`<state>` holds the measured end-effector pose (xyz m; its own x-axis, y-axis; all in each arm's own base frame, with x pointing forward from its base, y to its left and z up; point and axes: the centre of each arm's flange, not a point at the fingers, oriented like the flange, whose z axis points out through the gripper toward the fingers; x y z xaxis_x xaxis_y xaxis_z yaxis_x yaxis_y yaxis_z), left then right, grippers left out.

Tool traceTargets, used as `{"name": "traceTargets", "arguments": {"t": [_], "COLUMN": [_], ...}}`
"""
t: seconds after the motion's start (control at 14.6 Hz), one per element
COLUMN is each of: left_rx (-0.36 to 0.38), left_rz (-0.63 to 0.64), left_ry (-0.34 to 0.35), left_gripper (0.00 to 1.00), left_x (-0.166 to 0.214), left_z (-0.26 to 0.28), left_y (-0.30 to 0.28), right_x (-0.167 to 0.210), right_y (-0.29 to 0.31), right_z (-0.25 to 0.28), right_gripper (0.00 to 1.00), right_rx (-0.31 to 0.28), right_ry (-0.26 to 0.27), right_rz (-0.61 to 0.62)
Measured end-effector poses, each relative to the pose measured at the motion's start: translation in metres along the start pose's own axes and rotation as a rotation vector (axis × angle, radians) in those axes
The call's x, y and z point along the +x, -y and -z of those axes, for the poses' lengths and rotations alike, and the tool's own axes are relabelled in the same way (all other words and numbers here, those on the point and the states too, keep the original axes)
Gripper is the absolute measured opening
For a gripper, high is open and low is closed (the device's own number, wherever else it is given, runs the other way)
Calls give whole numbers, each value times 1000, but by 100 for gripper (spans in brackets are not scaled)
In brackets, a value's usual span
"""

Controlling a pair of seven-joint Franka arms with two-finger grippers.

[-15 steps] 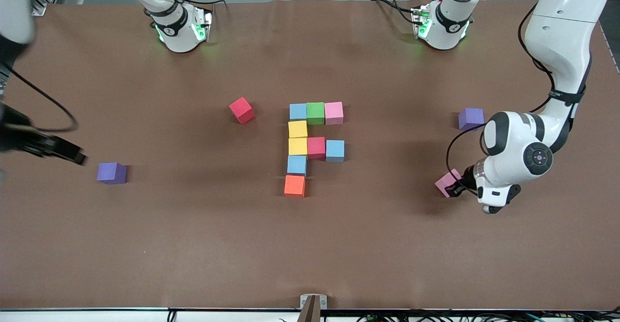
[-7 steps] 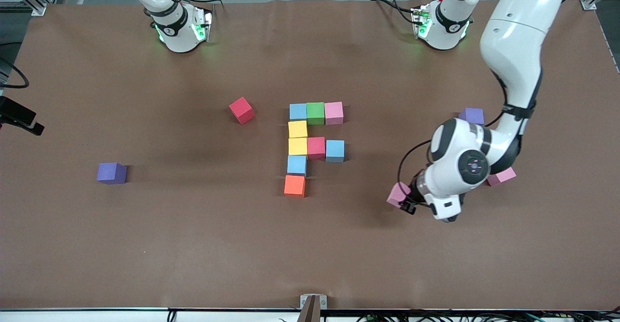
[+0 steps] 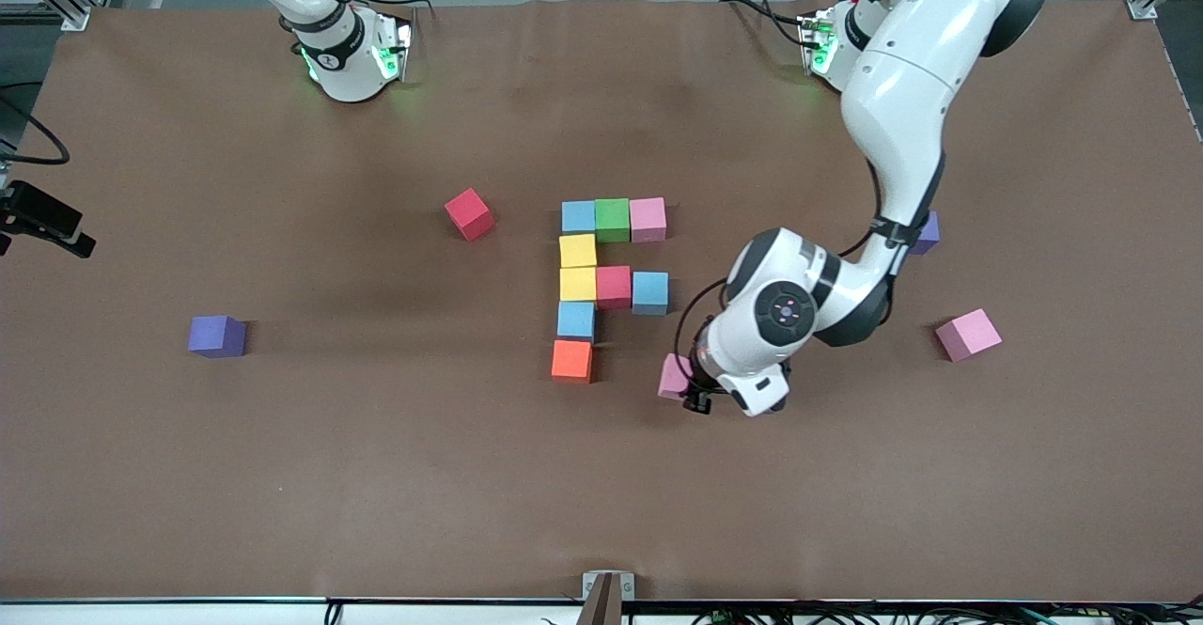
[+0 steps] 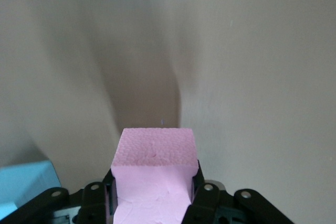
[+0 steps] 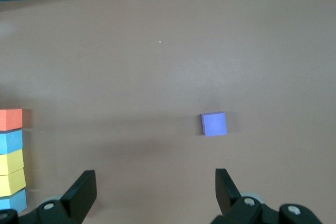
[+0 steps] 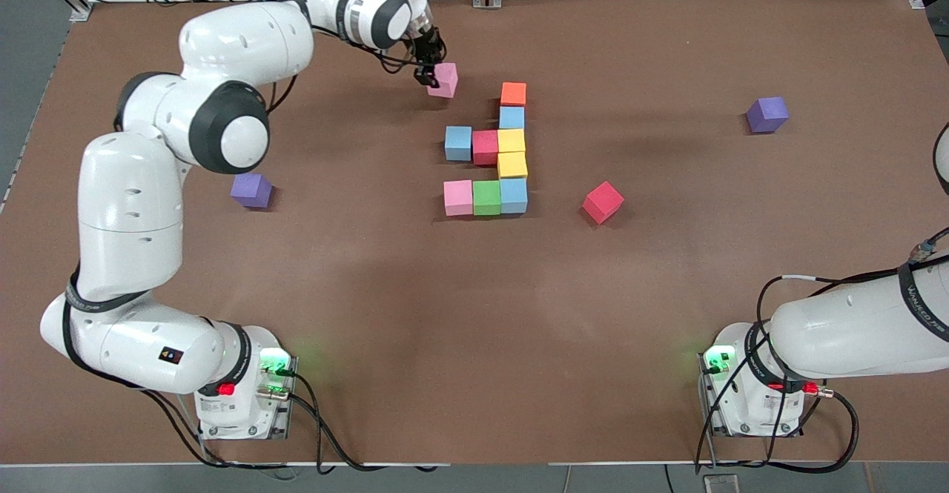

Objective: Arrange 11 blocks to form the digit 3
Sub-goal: 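Carry the pink block with the left gripper toward the orange block, then place the pink block beside the orange block with the left gripper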

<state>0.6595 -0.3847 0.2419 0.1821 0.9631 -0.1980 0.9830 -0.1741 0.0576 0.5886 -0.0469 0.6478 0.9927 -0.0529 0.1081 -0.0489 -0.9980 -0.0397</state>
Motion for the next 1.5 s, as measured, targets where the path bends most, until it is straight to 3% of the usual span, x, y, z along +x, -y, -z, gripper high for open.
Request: {"name": "traceTargets", "arguments": {"t": [0.48, 1.23, 1.5], "left_rx": [-46, -26, -38], "left_rz": [86, 40, 87], "left_ry": [44, 7, 5], "left_gripper": [53, 53, 53], "left_x": [-50, -76, -78], "left_z": [-28, -42, -43], "left_y": [-1, 13, 11], "right_x": [-4, -4, -4], "right_y": [-6, -5, -2], "right_z": [1, 1, 1], "right_gripper": [100, 100, 100], "right_rx": [-4, -3, -2], "right_ry": [1, 2, 3], "right_rz": [-9, -7, -2]}}
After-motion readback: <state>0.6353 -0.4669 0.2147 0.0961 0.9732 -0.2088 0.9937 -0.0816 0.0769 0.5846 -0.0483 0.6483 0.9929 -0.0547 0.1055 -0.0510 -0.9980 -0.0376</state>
